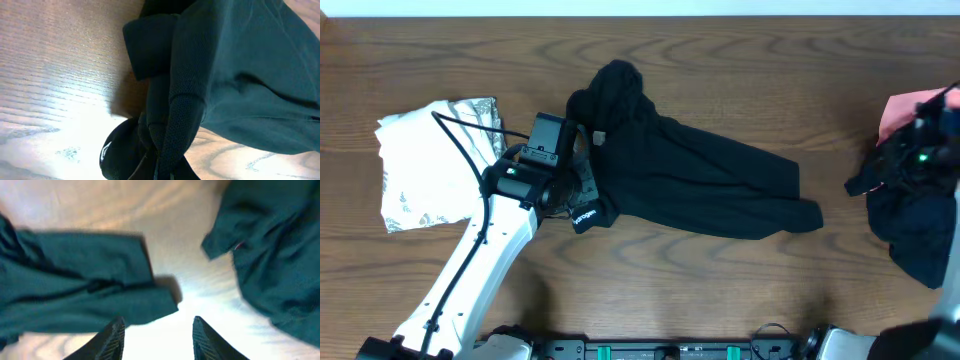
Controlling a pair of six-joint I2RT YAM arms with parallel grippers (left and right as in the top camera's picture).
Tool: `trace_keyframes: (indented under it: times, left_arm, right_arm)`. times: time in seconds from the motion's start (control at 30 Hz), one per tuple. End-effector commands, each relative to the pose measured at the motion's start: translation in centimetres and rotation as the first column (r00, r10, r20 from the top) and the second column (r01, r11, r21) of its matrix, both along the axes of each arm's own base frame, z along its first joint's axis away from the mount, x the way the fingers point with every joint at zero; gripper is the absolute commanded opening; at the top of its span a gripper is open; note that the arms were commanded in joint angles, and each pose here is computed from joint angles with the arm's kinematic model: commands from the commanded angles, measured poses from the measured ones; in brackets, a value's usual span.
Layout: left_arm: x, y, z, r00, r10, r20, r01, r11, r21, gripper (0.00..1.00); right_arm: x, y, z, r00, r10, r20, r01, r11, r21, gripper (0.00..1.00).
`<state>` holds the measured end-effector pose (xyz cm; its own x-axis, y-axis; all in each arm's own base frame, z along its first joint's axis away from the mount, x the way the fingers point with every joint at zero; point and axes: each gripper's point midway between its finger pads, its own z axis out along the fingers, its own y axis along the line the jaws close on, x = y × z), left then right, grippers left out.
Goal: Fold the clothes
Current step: 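Grasp the shirt's left end with left gripper and right end with right gripper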
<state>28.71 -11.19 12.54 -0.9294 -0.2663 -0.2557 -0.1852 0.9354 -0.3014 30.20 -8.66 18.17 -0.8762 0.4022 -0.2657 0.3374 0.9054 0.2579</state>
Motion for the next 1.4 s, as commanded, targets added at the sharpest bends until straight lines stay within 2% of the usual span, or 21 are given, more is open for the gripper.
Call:
trace_keyframes:
  times: [0.0, 0.2, 0.37, 0.53, 0.97, 1.1, 1.23, 1.37]
  left_arm:
    - [0.0, 0.4, -0.2, 1.000, -0.019, 0.005, 0.019, 0.999, 0.027, 0.06]
    - [0.0, 0.4, -0.2, 1.000, -0.019, 0.003, 0.019, 0.999, 0.027, 0.06]
    - [-0.4, 0.5, -0.3, 1.000, -0.019, -0.013, 0.019, 0.999, 0.032, 0.08]
    - [-0.5, 0.6, -0.4, 1.000, -0.019, -0.018, 0.019, 0.999, 0.033, 0.15]
    - [-0.6, 0.6, -0.5, 0.999, -0.020, -0.025, 0.021, 0.999, 0.036, 0.17]
    - [-0.9, 1.2, -1.3, 0.998, -0.037, -0.046, 0.040, 0.996, 0.076, 0.33]
    - [-0.6, 3.1, -3.3, 0.996, 0.001, -0.086, 0.016, 0.980, 0.197, 0.50]
    - [-0.7, 3.6, -5.6, 0.987, -0.001, -0.161, 0.041, 0.969, 0.245, 0.56]
  right_arm:
    - [-0.7, 1.2, -3.3, 0.993, 0.043, -0.110, -0.039, 0.998, 0.044, 0.44]
    - [-1.8, 2.7, -7.8, 0.965, 0.085, -0.249, -0.060, 0.992, 0.109, 0.45]
    - [-2.0, 3.1, -10.3, 0.946, 0.104, -0.307, -0.064, 0.989, 0.137, 0.45]
    - [-2.0, 3.4, -11.6, 0.937, 0.112, -0.331, -0.061, 0.985, 0.161, 0.45]
    - [-1.2, 5.2, -14.1, 0.916, 0.185, -0.356, -0.129, 0.976, 0.177, 0.46]
    - [-1.1, 5.5, -14.4, 0.912, 0.195, -0.360, -0.138, 0.974, 0.178, 0.46]
    - [-1.0, 5.4, -14.4, 0.915, 0.194, -0.355, -0.139, 0.975, 0.176, 0.46]
    - [-1.0, 5.3, -14.5, 0.912, 0.213, -0.351, -0.160, 0.972, 0.173, 0.46]
